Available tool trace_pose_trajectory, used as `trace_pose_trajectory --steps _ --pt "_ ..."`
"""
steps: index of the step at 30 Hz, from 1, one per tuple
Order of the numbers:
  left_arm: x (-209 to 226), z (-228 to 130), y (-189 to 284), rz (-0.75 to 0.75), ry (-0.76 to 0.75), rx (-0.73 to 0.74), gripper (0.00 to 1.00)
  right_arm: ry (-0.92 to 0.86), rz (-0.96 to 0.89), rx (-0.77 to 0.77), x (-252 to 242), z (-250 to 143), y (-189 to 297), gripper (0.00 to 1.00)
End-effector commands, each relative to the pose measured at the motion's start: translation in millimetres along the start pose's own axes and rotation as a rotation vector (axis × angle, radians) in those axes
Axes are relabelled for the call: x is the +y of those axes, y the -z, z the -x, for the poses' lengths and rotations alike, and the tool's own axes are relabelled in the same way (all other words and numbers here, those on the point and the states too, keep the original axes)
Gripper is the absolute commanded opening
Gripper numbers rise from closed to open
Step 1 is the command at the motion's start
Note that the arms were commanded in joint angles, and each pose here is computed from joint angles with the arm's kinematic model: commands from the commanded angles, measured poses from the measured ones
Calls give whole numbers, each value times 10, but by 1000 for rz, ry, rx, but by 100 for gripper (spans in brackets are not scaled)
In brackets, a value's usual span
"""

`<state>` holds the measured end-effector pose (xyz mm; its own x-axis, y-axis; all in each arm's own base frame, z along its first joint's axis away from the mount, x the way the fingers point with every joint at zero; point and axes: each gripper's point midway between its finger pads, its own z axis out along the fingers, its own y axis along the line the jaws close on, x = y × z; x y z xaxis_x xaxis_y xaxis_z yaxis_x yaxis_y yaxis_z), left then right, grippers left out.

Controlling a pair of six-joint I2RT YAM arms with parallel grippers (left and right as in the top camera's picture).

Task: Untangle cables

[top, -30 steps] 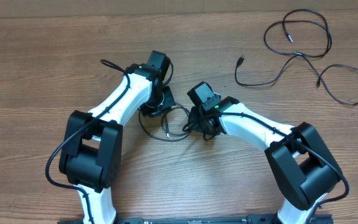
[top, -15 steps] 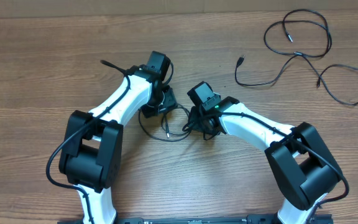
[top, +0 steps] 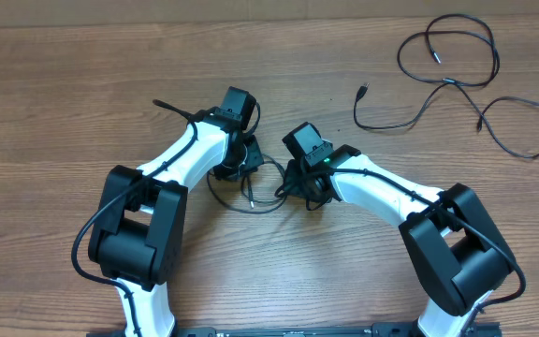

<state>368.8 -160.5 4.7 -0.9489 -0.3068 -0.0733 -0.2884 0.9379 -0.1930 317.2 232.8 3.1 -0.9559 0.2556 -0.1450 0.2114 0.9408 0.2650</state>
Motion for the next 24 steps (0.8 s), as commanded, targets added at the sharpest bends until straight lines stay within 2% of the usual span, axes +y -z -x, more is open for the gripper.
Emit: trace_pose_trajectory --steps 1,6,17,24 --pt "2 3 66 -3 -6 -15 5 -10 -44 24 -130 -56 -136 30" --pt "-53 38 206 -2 -4 -5 4 -10 -45 24 -131 -55 -136 29" --pt "-329 227 1019 -18 -55 -25 4 -10 -41 17 -121 -41 -137 29" --pt "-305 225 1059 -1 -74 -23 4 41 44 51 45 -80 -135 33"
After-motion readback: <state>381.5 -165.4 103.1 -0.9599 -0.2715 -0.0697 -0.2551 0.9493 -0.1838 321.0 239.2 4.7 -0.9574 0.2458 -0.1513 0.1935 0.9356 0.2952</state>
